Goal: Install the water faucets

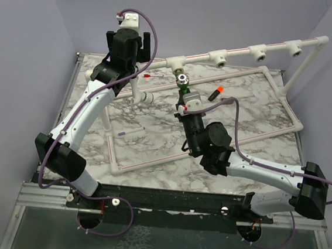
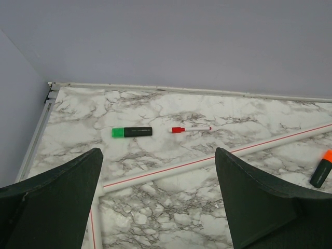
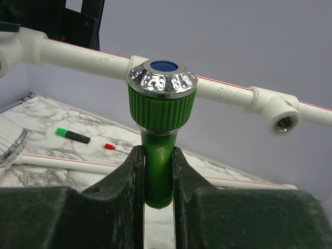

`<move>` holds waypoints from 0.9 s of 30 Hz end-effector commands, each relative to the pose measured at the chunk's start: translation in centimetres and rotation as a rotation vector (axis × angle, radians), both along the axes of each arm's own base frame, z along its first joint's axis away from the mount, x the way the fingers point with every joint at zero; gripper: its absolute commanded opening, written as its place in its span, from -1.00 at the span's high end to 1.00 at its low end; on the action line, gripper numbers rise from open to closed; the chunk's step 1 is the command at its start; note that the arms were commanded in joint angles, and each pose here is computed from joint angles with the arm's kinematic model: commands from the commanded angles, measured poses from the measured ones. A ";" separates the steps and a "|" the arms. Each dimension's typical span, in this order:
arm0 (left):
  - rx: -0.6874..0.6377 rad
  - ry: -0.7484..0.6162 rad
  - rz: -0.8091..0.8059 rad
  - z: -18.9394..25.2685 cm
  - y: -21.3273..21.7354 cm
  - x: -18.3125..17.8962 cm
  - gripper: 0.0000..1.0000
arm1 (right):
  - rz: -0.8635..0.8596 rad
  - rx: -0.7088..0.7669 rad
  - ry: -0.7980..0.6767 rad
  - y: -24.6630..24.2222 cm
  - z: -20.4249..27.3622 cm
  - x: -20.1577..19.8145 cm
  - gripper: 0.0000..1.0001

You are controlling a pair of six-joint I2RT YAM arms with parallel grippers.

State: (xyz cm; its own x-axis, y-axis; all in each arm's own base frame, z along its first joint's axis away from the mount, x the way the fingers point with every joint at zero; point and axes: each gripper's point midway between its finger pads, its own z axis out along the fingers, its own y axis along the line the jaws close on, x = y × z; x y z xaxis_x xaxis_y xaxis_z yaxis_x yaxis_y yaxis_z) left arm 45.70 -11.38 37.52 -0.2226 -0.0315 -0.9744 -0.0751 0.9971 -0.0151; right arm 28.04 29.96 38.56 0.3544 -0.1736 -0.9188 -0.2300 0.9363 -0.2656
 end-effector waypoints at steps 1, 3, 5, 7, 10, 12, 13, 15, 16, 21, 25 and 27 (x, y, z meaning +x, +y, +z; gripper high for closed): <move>0.044 0.072 -0.009 -2.0 0.5 -0.8 -0.80 | -0.006 -0.017 -0.034 0.5 0.8 0.0 0.99; 0.044 0.074 -0.010 -2.1 0.5 -0.8 -0.80 | -0.010 -0.044 -0.046 0.6 0.6 0.1 0.99; 0.044 0.073 -0.010 -2.0 0.5 -0.9 -0.80 | -0.010 -0.067 -0.058 0.7 0.6 0.1 0.99; 0.044 0.073 -0.011 -2.0 0.5 -0.9 -0.80 | -0.012 -0.088 -0.061 0.9 0.4 0.2 0.99; 0.041 0.073 -0.015 -2.0 0.4 -0.9 -0.80 | -0.006 -0.069 -0.055 1.0 0.3 0.1 0.99; 0.042 0.076 -0.015 -2.1 0.4 -0.8 -0.80 | 0.009 -0.039 -0.045 1.1 0.3 0.1 0.99; 0.042 0.077 -0.015 -2.1 0.4 -0.8 -0.80 | 0.015 -0.022 -0.037 1.2 0.3 0.1 0.99; 0.040 0.077 -0.018 -2.1 0.4 -0.9 -0.80 | 0.019 0.018 -0.019 1.3 0.2 0.1 1.00; 0.039 0.077 -0.019 -2.1 0.4 -0.9 -0.80 | 0.015 0.038 -0.011 1.2 0.1 0.1 0.99; 0.034 0.076 -0.023 -2.1 0.3 -0.9 -0.80 | 0.003 0.164 0.042 1.0 -0.1 0.3 0.99; 0.031 0.077 -0.027 -2.1 0.2 -1.0 -0.80 | -0.001 0.268 0.076 0.9 -0.3 0.4 0.99; 0.029 0.075 -0.024 -2.0 0.3 -1.0 -0.80 | 0.009 0.325 0.096 1.0 -0.3 0.4 0.99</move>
